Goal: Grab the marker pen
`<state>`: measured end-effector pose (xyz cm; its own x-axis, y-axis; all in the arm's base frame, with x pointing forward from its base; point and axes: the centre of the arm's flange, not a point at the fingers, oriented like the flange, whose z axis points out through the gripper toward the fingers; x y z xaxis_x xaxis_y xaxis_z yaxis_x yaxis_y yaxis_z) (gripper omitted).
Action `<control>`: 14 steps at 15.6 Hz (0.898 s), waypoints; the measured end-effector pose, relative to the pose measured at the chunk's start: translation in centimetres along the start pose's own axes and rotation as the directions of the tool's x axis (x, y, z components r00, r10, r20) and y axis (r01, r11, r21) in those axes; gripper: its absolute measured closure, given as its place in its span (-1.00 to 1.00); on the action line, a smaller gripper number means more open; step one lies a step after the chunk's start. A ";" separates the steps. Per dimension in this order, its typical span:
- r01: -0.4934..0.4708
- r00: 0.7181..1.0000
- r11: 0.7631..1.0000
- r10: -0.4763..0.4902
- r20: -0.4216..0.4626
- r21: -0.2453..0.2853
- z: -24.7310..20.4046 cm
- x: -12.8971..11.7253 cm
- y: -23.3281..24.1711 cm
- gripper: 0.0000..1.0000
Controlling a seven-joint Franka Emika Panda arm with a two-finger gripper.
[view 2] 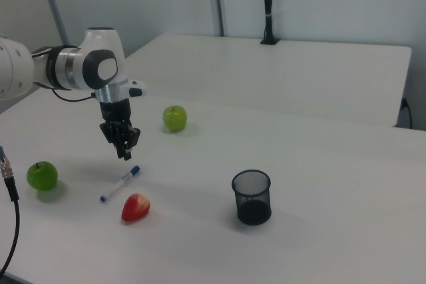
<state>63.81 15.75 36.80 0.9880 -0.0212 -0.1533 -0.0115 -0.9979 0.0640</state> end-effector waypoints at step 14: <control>0.000 1.000 1.000 0.000 -0.014 0.002 -0.7 0.2 0.0 -1.00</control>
<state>64.10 15.79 37.44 0.9900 -0.0204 -0.1394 -0.0118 -0.9980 0.0621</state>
